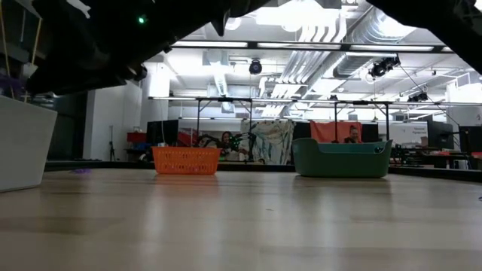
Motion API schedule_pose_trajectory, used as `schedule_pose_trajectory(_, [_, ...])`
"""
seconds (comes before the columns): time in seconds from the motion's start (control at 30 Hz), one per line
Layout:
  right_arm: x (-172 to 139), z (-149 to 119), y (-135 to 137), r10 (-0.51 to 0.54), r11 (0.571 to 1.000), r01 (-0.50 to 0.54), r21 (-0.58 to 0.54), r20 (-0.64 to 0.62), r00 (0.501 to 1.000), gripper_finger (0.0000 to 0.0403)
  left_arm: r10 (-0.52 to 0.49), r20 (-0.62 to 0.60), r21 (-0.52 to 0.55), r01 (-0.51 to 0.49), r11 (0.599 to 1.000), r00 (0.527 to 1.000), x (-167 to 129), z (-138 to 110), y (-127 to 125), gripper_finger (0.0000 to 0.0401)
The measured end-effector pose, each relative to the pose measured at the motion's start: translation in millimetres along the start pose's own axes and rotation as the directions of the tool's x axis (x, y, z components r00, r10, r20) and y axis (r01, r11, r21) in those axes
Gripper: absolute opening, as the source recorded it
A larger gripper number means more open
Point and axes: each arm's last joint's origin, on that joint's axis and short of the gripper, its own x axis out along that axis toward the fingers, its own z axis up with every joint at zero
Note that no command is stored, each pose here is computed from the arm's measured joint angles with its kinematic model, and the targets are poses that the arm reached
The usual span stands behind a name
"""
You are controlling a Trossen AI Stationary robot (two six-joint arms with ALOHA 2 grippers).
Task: Sort Halloween decoration
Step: Put the purple spider toy into the white bin
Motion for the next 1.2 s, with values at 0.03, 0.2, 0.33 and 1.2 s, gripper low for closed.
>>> schedule_pose_trajectory(0.03, [-0.1, -0.2, -2.3, -0.003, 1.000, 0.003, -0.002, -0.002, 1.000, 0.0201, -0.054, -0.039, -0.001, 0.054, 0.999, 0.998, 0.1, -2.8, -1.8, 0.0172])
schedule_pose_trajectory(0.2, [-2.0, 2.0, -11.4, 0.005, 1.000, -0.005, 0.019, 0.009, 1.000, 0.0201, -0.336, -0.245, -0.205, 0.290, 0.935, 0.910, -9.4, -16.2, -13.7, 0.0172])
schedule_pose_trajectory(0.33, [-1.4, 0.2, -15.6, 0.045, 0.997, -0.045, 0.062, 0.006, 0.999, 0.0201, -0.414, -0.420, -0.320, 0.295, 0.900, 0.808, -29.6, -8.0, -22.1, 0.0157])
schedule_pose_trajectory(1.2, [-0.3, 1.6, -25.9, 0.085, 0.987, -0.090, 0.132, 0.050, 0.995, 0.0201, -0.054, -0.963, -0.004, 0.186, 0.982, 0.264, -108.3, -115.0, -78.4, 0.0000])
